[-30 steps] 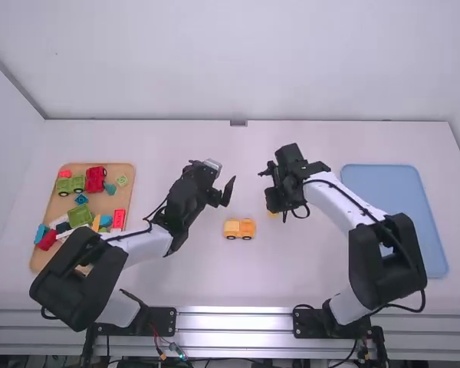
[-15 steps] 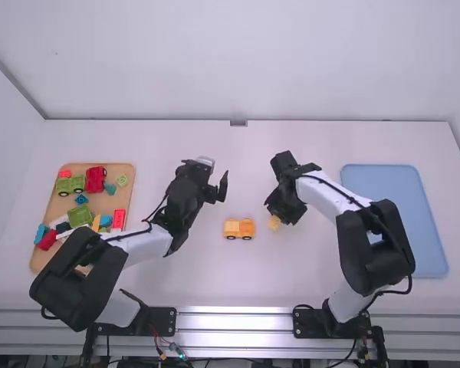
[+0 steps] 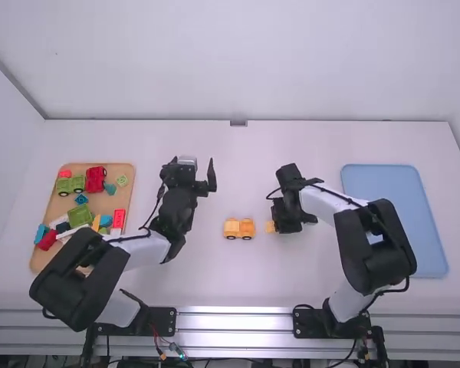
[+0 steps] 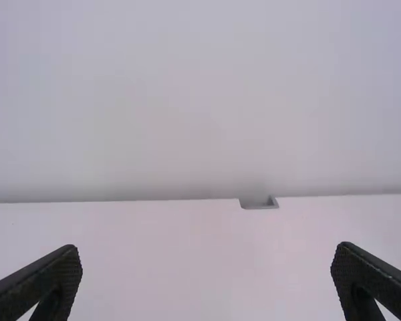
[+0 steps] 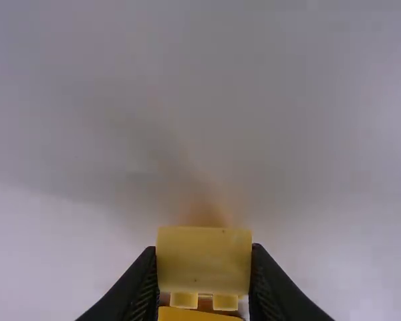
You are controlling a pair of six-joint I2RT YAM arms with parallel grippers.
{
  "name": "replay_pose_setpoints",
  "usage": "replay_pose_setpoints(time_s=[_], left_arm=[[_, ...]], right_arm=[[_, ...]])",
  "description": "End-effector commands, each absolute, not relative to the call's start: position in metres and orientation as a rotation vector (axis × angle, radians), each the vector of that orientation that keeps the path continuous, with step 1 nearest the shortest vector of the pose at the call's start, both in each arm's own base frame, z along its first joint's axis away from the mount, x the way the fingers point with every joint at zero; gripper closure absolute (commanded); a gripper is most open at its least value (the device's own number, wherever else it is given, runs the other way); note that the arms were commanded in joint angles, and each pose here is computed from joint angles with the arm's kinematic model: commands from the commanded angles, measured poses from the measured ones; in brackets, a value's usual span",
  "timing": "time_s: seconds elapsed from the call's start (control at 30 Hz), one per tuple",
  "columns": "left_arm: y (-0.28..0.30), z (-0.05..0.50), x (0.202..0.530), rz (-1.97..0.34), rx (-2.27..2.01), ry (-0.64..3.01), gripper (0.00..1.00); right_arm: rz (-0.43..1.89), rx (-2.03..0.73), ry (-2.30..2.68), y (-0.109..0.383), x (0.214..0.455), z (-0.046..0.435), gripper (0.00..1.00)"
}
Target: Assemble lego blocks to make yellow taxi
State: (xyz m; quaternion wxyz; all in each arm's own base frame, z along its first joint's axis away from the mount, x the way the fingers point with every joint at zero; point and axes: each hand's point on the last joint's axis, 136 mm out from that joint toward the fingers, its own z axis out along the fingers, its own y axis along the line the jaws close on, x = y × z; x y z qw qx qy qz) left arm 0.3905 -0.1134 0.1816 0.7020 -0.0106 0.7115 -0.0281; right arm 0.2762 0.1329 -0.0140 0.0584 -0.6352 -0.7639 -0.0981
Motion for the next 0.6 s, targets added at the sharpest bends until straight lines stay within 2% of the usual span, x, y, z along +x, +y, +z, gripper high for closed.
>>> replay_pose_setpoints(time_s=[0.0, 0.13, 0.2, 0.27, 0.33, 0.4, 0.47, 0.5, 0.53, 0.57], left_arm=[[-0.103, 0.177, 0.382, -0.049, -0.053, 1.568, 0.01], [-0.098, 0.185, 0.366, -0.084, -0.075, 1.492, 0.01], [-0.095, 0.19, 0.359, -0.1, -0.088, 1.453, 0.01], [-0.092, 0.194, 0.354, -0.109, -0.098, 1.428, 0.01], [-0.091, 0.194, 0.352, -0.112, -0.099, 1.421, 0.0], [-0.091, 0.193, 0.354, -0.105, -0.097, 1.433, 0.01], [-0.092, 0.189, 0.36, -0.091, -0.091, 1.46, 0.01], [-0.092, 0.189, 0.36, -0.091, -0.091, 1.461, 0.01], [-0.097, 0.187, 0.364, -0.09, -0.079, 1.479, 0.01], [-0.099, 0.187, 0.365, -0.089, -0.076, 1.485, 0.01]], right_arm=[[-0.242, -2.036, -2.185, 0.125, 0.265, -0.023, 1.0], [-0.222, -2.038, -2.168, 0.122, 0.26, -0.025, 0.99], [-0.223, -2.031, -2.175, 0.123, 0.259, -0.025, 0.88], [-0.215, -2.03, -2.189, 0.123, 0.259, -0.026, 0.76], [-0.214, -2.027, -2.202, 0.124, 0.259, -0.026, 0.43], [-0.215, -2.02, -2.206, 0.126, 0.259, -0.026, 0.22], [-0.208, -2.034, -2.214, 0.122, 0.261, -0.026, 0.1], [-0.206, -2.036, -2.216, 0.122, 0.261, -0.026, 0.09], [-0.204, -2.04, -2.222, 0.121, 0.262, -0.027, 0.0], [-0.205, -2.041, -2.223, 0.121, 0.262, -0.027, 0.02]])
